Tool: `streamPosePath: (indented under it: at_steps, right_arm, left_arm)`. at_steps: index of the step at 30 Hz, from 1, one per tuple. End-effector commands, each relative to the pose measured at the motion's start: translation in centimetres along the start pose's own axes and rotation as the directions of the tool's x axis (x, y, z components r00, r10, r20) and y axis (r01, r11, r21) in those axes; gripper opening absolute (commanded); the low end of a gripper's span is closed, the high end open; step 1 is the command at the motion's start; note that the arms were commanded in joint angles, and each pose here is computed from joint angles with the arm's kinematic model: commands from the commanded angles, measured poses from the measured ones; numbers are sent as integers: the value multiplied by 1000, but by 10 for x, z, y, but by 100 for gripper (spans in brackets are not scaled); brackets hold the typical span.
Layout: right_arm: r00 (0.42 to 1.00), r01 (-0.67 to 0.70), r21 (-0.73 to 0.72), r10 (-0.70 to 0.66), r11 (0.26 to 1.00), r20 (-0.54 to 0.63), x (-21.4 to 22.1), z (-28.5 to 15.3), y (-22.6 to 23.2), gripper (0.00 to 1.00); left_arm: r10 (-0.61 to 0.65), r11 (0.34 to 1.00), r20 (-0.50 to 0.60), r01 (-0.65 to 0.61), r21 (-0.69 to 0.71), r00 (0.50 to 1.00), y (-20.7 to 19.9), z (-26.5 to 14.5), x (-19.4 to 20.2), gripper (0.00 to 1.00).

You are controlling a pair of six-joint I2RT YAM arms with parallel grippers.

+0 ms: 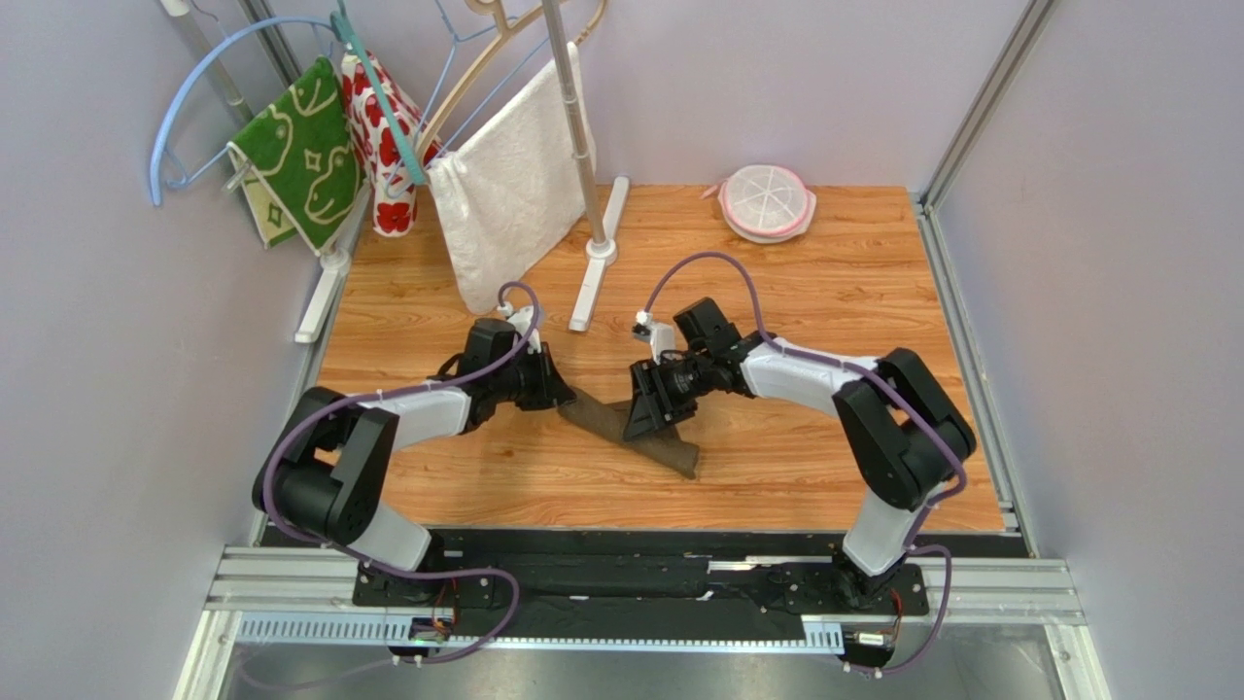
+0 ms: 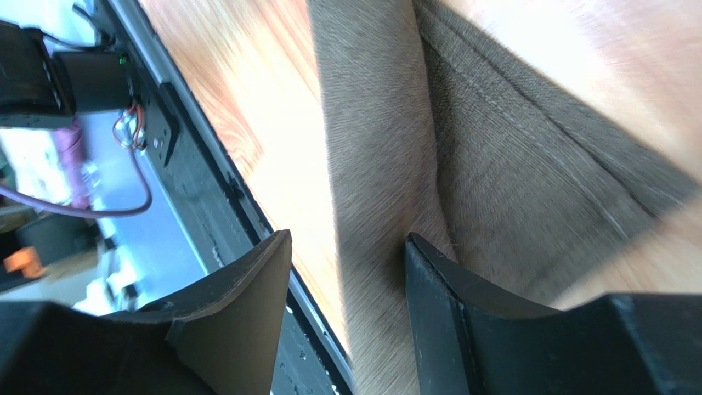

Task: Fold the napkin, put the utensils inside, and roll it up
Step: Roll the napkin with the utensil

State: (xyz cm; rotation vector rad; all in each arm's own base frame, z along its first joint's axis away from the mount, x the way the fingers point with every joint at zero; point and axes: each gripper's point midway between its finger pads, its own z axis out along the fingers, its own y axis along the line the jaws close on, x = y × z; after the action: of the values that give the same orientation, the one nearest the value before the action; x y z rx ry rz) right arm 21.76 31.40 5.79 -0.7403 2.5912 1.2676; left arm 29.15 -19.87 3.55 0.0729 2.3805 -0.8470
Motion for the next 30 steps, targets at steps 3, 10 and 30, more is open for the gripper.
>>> streamPosePath:
  at_steps: [3, 10, 30]
  right_arm:
    - [948, 223, 234, -267, 946, 176, -44, -43, 31, 56]
    - [823, 438, 467, -552, 768, 137, -36, -26, 49, 56]
    - [750, 559, 620, -654, 550, -96, -16, 14, -9, 51]
  left_arm:
    - [20, 998, -101, -25, -56, 995, 10, 9, 0, 0]
    - [13, 998, -141, -22, -60, 990, 12, 17, 1, 0]
    - [36, 997, -175, -47, -57, 984, 12, 18, 1, 0]
